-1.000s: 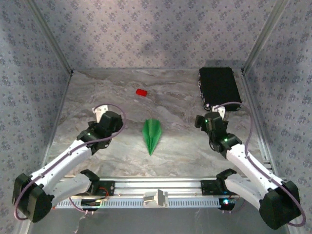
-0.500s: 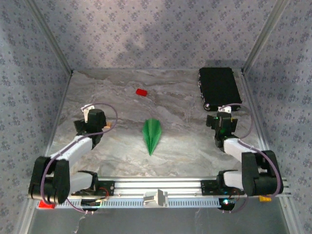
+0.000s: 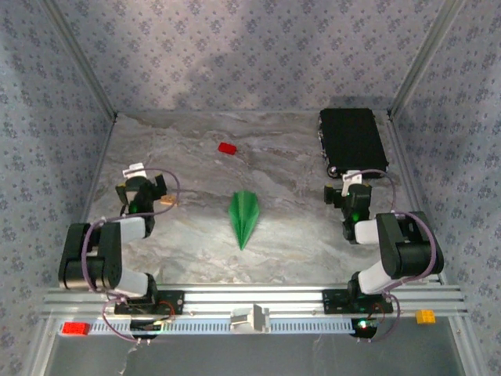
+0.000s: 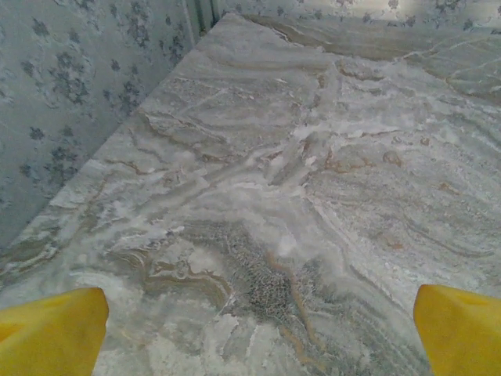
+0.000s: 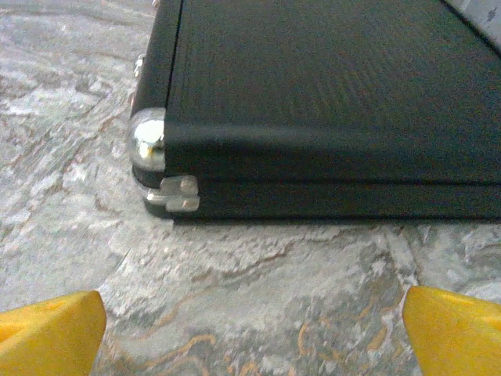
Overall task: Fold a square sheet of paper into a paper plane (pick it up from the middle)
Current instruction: Reset both arms
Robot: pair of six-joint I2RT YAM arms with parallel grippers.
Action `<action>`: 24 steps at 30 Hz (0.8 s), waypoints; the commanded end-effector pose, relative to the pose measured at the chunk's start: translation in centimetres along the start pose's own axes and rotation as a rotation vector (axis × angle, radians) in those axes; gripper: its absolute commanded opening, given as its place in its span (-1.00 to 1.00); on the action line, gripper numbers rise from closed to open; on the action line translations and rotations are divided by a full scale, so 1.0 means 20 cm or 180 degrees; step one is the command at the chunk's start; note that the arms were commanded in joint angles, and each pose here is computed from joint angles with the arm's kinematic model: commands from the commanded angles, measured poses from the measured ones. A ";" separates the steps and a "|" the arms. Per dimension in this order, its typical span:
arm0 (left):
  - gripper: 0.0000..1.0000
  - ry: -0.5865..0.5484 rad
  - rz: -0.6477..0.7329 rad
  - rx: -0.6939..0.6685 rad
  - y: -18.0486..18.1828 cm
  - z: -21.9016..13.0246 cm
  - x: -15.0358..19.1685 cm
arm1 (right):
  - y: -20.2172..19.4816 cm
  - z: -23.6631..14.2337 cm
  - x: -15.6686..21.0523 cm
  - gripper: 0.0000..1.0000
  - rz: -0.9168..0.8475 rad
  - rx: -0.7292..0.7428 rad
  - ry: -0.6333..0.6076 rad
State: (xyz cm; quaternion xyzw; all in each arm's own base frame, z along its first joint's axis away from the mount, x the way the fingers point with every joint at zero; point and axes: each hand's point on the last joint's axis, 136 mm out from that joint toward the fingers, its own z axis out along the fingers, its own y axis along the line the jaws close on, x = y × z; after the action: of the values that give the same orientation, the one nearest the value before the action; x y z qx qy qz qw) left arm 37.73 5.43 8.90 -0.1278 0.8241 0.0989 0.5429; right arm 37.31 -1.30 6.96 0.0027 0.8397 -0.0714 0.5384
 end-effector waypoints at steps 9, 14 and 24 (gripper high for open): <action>0.99 -0.0139 0.0063 0.0276 -0.10 0.03 -0.03 | -0.16 0.03 -0.10 0.98 0.0266 0.0492 -0.0131; 0.99 -0.0035 0.0194 0.0634 -0.19 0.04 -0.02 | -0.16 0.03 -0.09 0.98 0.0266 0.0489 -0.0126; 0.99 -0.0050 0.0193 0.0637 -0.19 0.03 -0.02 | -0.16 0.02 -0.10 0.98 0.0271 0.0488 -0.0132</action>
State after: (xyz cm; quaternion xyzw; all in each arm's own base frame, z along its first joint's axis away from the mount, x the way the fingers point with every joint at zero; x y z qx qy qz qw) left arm 39.06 2.23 8.04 -0.0550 0.8354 0.0379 0.5456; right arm 38.15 -3.86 8.56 0.0637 0.8240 -0.1074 0.5526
